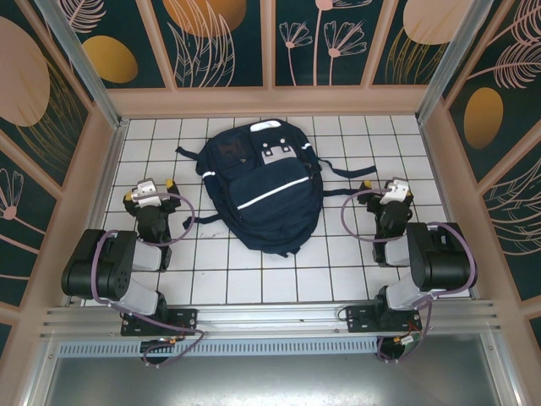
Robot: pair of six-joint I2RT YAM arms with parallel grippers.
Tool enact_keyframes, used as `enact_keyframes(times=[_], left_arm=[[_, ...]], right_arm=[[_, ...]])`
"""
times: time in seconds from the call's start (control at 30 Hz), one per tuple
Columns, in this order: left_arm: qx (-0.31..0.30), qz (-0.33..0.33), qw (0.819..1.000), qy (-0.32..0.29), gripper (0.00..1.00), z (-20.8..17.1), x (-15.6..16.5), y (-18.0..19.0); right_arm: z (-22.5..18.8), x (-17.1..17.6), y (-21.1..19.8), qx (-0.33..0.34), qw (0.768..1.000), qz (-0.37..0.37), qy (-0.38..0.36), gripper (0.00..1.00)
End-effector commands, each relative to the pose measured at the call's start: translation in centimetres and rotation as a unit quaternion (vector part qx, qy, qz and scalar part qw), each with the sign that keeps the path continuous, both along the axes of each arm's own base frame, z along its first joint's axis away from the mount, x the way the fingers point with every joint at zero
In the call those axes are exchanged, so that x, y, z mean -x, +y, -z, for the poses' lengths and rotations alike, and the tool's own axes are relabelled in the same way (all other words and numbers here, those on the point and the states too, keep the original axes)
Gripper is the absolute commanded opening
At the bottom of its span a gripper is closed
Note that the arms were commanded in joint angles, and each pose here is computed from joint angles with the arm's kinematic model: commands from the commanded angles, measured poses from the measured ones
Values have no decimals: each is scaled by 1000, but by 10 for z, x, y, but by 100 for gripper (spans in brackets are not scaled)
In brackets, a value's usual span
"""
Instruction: Pack the student bag
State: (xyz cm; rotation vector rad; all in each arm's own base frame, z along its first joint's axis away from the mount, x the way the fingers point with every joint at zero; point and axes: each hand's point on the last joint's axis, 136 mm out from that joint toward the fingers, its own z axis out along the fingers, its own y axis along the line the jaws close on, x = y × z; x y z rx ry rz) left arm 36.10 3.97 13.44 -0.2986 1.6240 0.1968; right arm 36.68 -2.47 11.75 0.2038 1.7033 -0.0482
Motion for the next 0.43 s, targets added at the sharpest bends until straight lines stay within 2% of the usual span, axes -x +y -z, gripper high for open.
enact_keyframes(times=[0.0, 0.4], left_arm=[[8, 0, 1000, -11, 99, -6, -3, 0], [9, 4, 1000, -10, 99, -5, -4, -1]], right_arm=[[-6, -5, 0, -12, 1000, -4, -12, 99], [-7, -5, 0, -12, 1000, -4, -14, 99]])
